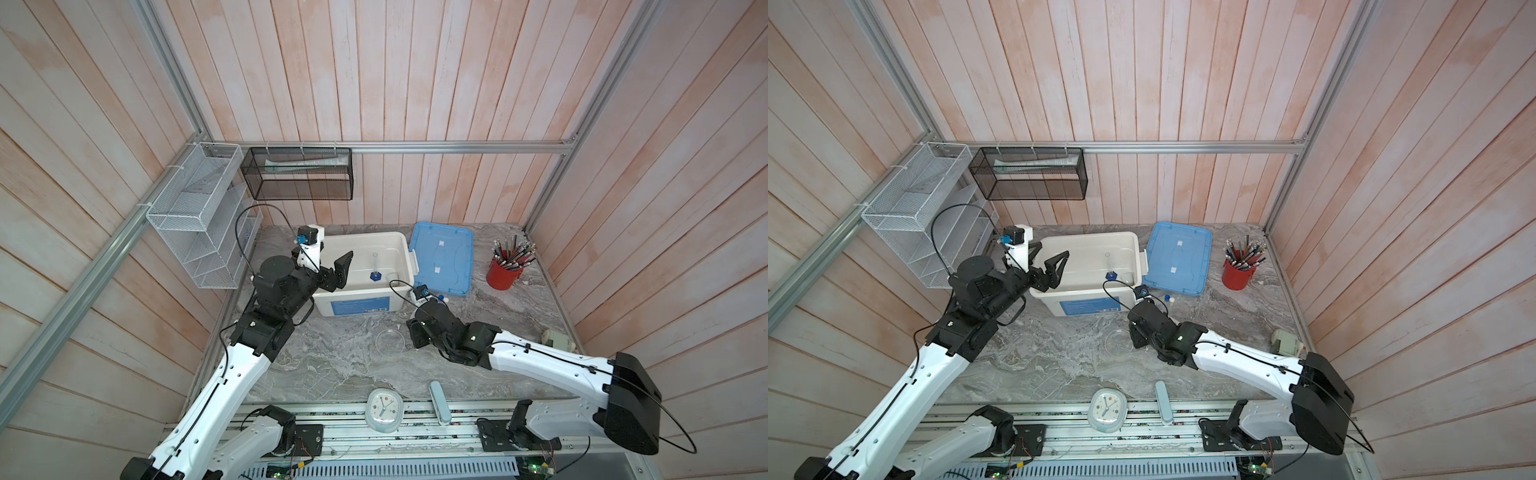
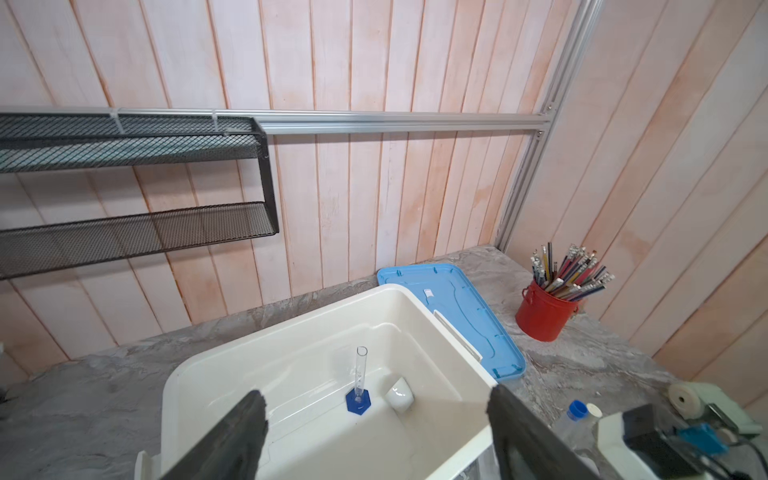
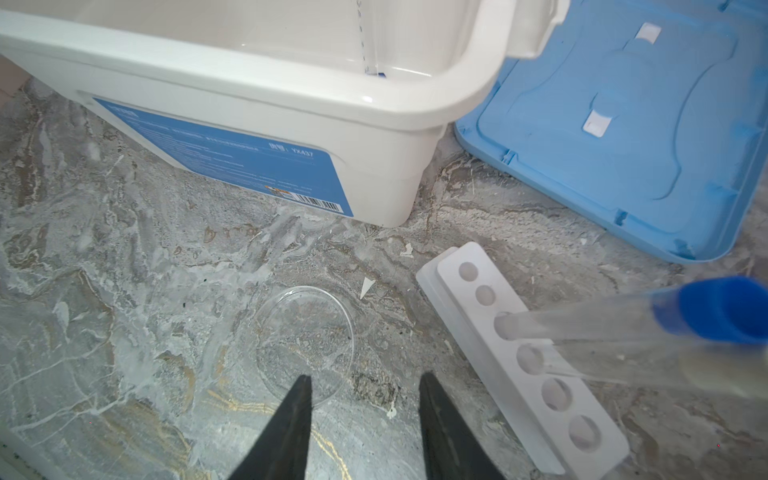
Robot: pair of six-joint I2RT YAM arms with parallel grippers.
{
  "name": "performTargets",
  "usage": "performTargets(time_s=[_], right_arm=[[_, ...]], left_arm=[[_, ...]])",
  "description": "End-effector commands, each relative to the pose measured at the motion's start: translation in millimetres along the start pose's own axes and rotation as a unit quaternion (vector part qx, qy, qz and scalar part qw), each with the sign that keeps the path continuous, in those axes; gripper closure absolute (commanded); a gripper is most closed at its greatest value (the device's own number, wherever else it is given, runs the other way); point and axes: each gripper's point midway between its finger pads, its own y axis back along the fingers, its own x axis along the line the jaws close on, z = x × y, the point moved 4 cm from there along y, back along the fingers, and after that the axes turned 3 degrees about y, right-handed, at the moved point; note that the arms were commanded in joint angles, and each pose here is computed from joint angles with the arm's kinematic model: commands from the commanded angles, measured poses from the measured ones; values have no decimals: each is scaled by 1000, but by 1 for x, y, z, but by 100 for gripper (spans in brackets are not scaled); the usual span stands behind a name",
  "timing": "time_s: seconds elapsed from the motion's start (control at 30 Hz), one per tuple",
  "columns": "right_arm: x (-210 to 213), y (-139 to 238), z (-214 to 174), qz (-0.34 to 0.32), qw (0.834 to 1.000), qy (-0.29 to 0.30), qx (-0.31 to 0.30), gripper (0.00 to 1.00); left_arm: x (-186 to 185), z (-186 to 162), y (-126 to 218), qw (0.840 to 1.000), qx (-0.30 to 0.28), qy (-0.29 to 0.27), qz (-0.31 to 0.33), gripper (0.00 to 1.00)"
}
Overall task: Organize the chemistry lab equipment
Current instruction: 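Raise the left gripper from the bin while the right gripper nears the glass dish, then lower the right gripper onto the glass petri dish rim and grasp it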
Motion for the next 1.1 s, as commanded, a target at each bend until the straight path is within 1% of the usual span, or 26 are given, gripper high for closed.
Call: performTargets(time_s=[0.0, 0.03, 0.13, 0.27, 0.33, 0.63, 0.73, 0.87, 1.07], right_arm=[[9, -14, -1, 10, 998, -57, -5, 55], [8, -20, -5, 3, 998, -58, 3, 55], [9, -36, -16, -15, 998, -49, 35, 55], [9, -54, -33, -39, 995, -41, 78, 56], [9, -61, -41, -42, 994, -41, 92, 56], [12, -76, -57, -38, 992, -37, 115, 59], [15, -81, -57, -34, 992, -37, 116, 61], [14, -88, -63, -43, 990, -34, 130, 63], [15, -91, -65, -47, 989, -37, 133, 70]], left_arm=[[19, 4, 3, 997, -50, 11, 61, 6], [26, -1, 4, 995, -52, 33, 82, 0], [41, -14, 7, 989, -54, 58, 125, 0], [55, -28, 12, 984, -53, 70, 153, 0], [58, -33, 15, 984, -52, 69, 158, 0], [61, -43, 23, 983, -51, 56, 166, 0], [61, -44, 20, 984, -48, 46, 164, 0], [65, -50, 13, 984, -38, 48, 166, 0], [70, -57, 4, 986, -25, 50, 158, 0]])
